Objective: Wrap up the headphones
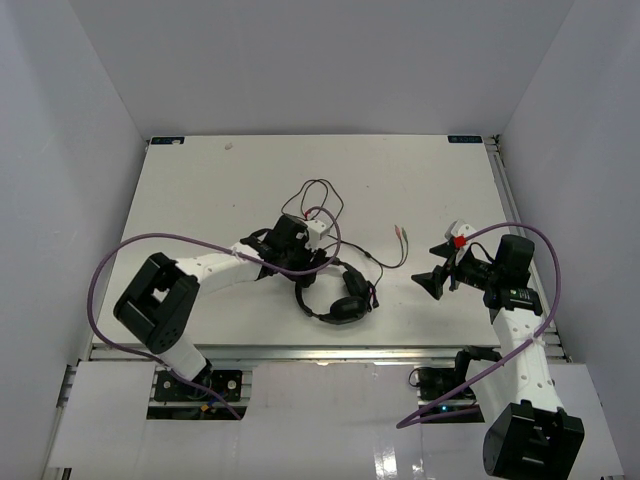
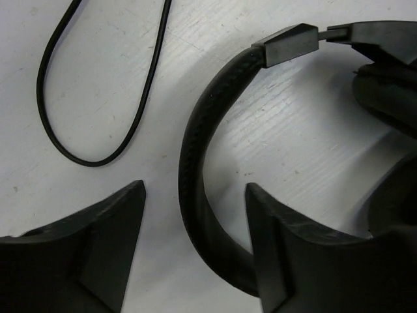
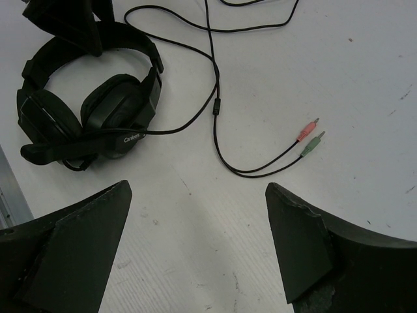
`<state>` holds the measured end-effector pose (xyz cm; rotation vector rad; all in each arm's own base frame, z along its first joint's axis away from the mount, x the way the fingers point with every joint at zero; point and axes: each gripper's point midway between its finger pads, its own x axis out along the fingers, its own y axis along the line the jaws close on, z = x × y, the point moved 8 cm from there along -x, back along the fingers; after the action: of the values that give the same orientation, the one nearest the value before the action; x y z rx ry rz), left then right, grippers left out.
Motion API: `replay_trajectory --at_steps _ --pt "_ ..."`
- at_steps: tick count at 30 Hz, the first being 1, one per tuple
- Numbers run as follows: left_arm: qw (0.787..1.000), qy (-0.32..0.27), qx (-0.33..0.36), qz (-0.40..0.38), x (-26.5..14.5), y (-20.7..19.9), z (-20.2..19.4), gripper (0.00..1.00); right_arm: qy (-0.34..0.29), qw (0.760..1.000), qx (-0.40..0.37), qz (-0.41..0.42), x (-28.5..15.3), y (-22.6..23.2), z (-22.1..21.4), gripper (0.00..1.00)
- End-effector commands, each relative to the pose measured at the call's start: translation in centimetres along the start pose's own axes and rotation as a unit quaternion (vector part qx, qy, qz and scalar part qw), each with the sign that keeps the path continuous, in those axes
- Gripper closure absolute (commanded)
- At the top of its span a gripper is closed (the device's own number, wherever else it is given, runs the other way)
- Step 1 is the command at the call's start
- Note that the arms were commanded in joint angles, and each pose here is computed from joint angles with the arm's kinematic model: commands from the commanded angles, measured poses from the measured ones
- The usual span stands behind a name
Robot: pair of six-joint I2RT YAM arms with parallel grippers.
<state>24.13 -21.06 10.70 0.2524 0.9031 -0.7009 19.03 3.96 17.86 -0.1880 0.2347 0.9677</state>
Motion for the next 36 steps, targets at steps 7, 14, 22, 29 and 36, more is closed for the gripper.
replay_trajectory --at_steps 7,14,22,29,36 --pt "0.999 0.031 0.008 0.012 1.2 0.3 0.5 0.51 -0.01 1.0 -0.019 -0.003 -0.1 -0.4 0.7 0.1" --pt "0.998 0.059 0.009 0.019 2.3 -0.1 -0.2 0.65 -0.01 1.0 -0.017 -0.006 -0.2 -0.5 0.7 0.1" --pt "0.998 0.063 0.007 0.017 2.4 -0.7 -0.3 0.88 -0.015 1.0 -0.018 0.001 -0.2 -0.3 0.7 0.1" --pt "1.0 -0.018 -0.01 0.014 -1.9 -1.3 2.2 1.0 -0.05 0.988 -0.081 0.122 0.1 2.6 0.0 0.1" --pt "0.99 -0.135 -0.042 -0.012 -9.1 -2.3 3.9 1.0 -0.067 0.95 -0.253 0.167 1.4 0.1 3.3 0.1"
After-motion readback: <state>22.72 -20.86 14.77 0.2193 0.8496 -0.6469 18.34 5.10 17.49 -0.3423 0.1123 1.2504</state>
